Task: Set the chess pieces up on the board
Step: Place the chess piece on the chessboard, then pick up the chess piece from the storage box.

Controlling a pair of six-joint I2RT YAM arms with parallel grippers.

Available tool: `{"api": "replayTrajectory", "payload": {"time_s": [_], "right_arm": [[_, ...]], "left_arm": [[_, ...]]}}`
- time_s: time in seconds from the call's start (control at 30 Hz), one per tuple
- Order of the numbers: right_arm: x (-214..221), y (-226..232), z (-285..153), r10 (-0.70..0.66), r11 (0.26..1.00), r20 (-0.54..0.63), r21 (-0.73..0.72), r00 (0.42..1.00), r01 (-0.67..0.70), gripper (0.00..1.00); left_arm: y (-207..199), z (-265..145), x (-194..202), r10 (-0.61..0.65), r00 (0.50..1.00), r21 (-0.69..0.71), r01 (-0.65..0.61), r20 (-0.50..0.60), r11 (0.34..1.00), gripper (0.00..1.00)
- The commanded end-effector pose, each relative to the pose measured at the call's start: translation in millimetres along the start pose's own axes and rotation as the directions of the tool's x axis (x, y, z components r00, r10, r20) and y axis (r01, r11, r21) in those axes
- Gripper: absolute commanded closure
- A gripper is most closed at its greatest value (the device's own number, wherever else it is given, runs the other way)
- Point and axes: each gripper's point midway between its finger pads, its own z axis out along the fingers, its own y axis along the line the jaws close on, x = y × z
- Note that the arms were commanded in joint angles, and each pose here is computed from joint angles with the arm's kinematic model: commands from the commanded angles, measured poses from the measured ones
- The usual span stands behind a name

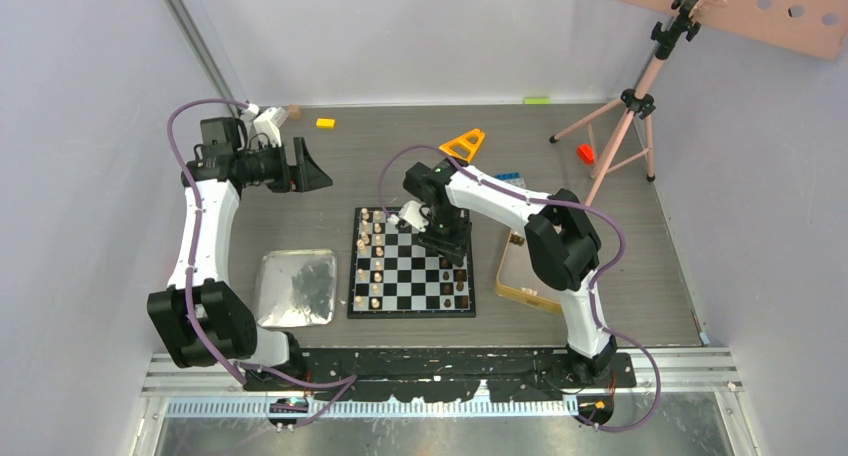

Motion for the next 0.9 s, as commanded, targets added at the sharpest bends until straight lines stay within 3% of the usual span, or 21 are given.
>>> {"api": "replayTrajectory", "payload": {"time_s": [0.0,0.27,0.47,0.67,0.87], "right_arm": [[-13,-1,-33,0.021,0.999,0.103,0.032,0.994,-0.024,0.54],[-6,3,-76,0.082,0.997,0.252,-0.028,0.964,-0.077,0.54],[23,-14,-105,0.196,0.981,0.394,-0.064,0.898,-0.185,0.55],[80,-54,-94,0.312,0.944,0.464,-0.057,0.829,-0.324,0.53],[117,-77,-49,0.246,0.954,0.467,0.036,0.849,-0.296,0.51]], "left_arm": [[-7,-6,-6,0.009,0.999,0.018,-0.01,0.031,1.0,0.15],[-7,-4,-9,0.004,0.999,0.032,-0.005,0.033,0.999,0.14],[-5,1,-10,0.006,1.0,0.048,-0.008,0.024,0.999,0.15],[-14,11,-13,0.047,0.999,0.086,-0.048,0.017,0.995,0.15],[-27,28,-15,0.088,0.996,0.129,-0.087,0.004,0.988,0.15]]}}
